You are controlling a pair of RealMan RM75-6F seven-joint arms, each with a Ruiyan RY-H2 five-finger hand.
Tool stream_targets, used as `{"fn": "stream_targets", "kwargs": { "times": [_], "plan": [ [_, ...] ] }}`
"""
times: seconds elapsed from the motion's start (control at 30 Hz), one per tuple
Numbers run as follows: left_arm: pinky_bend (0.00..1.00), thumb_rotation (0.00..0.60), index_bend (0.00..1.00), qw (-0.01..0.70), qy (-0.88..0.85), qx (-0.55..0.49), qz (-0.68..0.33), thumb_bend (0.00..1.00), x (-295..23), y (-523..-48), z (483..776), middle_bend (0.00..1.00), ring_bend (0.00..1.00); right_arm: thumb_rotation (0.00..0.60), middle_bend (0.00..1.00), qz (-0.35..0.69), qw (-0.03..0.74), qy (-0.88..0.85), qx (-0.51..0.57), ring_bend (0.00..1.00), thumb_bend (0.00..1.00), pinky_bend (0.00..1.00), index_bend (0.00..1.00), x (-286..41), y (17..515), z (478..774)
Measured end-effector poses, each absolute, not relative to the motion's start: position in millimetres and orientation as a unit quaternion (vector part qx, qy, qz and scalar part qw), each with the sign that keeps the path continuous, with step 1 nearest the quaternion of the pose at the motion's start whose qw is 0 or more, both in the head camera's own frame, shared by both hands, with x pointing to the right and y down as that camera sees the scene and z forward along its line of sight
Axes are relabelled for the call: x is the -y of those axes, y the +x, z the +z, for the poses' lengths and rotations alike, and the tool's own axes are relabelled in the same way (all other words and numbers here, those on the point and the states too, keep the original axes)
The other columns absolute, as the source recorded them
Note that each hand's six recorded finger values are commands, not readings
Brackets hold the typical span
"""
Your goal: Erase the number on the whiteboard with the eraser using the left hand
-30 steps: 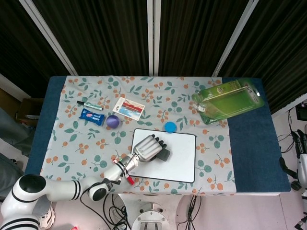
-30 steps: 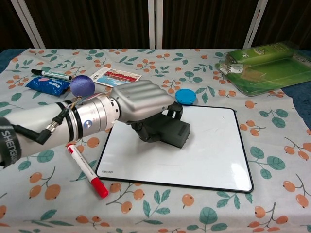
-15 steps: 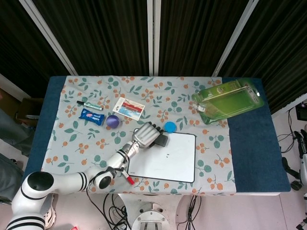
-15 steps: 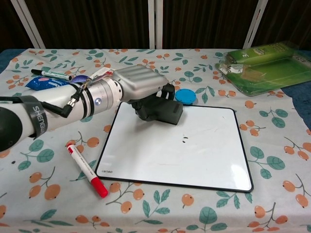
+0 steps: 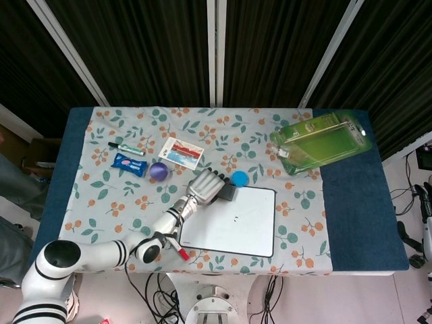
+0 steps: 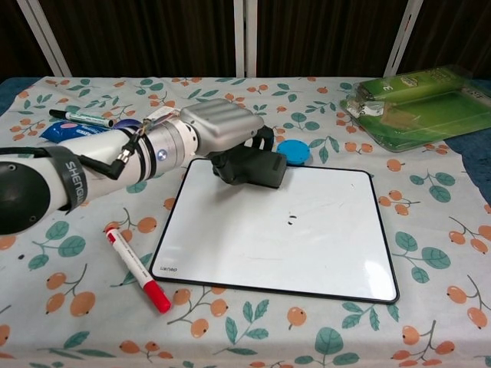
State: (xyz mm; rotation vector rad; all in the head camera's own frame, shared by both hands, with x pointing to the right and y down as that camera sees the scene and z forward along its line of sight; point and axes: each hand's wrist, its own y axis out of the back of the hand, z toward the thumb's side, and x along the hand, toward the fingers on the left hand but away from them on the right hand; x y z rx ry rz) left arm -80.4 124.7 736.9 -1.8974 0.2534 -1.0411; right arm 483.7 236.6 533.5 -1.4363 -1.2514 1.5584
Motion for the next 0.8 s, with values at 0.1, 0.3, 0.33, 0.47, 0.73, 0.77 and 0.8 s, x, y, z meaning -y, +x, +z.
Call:
{"fn": "stream_targets", "kwargs": {
  "times": [0.1, 0.3, 0.33, 0.47, 0.73, 0.77, 0.8],
  "plan": [
    [0.50, 0.600, 0.65, 0.464, -0.779, -0.098, -0.410, 0.34, -135, -74, 731, 0.61, 0.56, 0.600, 0.00, 0.598, 0.332, -0.552, 0.477, 0.00, 0.29, 0.00, 0.00, -238, 484, 535],
    [0.50, 0.600, 0.66, 0.476, -0.785, -0.085, -0.388, 0.34, -153, -64, 719, 0.63, 0.57, 0.600, 0.00, 0.599, 0.330, -0.553, 0.477, 0.00, 0.29, 0.00, 0.00, -239, 486, 538],
    [0.50, 0.600, 0.66, 0.478, -0.784, -0.082, -0.387, 0.34, -156, -63, 718, 0.63, 0.57, 0.600, 0.00, 0.598, 0.330, -0.553, 0.477, 0.00, 0.29, 0.00, 0.00, -239, 485, 538],
    [0.50, 0.600, 0.66, 0.481, -0.785, -0.072, -0.383, 0.34, -169, -60, 713, 0.63, 0.57, 0.600, 0.00, 0.596, 0.331, -0.555, 0.476, 0.00, 0.29, 0.00, 0.00, -238, 483, 539],
    [0.50, 0.600, 0.67, 0.477, -0.795, -0.045, -0.372, 0.34, -196, -59, 705, 0.63, 0.57, 0.600, 0.00, 0.597, 0.330, -0.558, 0.473, 0.00, 0.29, 0.00, 0.00, -236, 482, 542],
    [0.50, 0.600, 0.67, 0.477, -0.796, -0.042, -0.370, 0.34, -199, -60, 703, 0.63, 0.57, 0.600, 0.00, 0.597, 0.330, -0.558, 0.473, 0.00, 0.29, 0.00, 0.00, -236, 482, 542],
    [0.50, 0.600, 0.67, 0.476, -0.797, -0.037, -0.369, 0.34, -201, -61, 702, 0.63, 0.57, 0.600, 0.00, 0.597, 0.331, -0.558, 0.473, 0.00, 0.29, 0.00, 0.00, -236, 482, 542]
  ]
}}
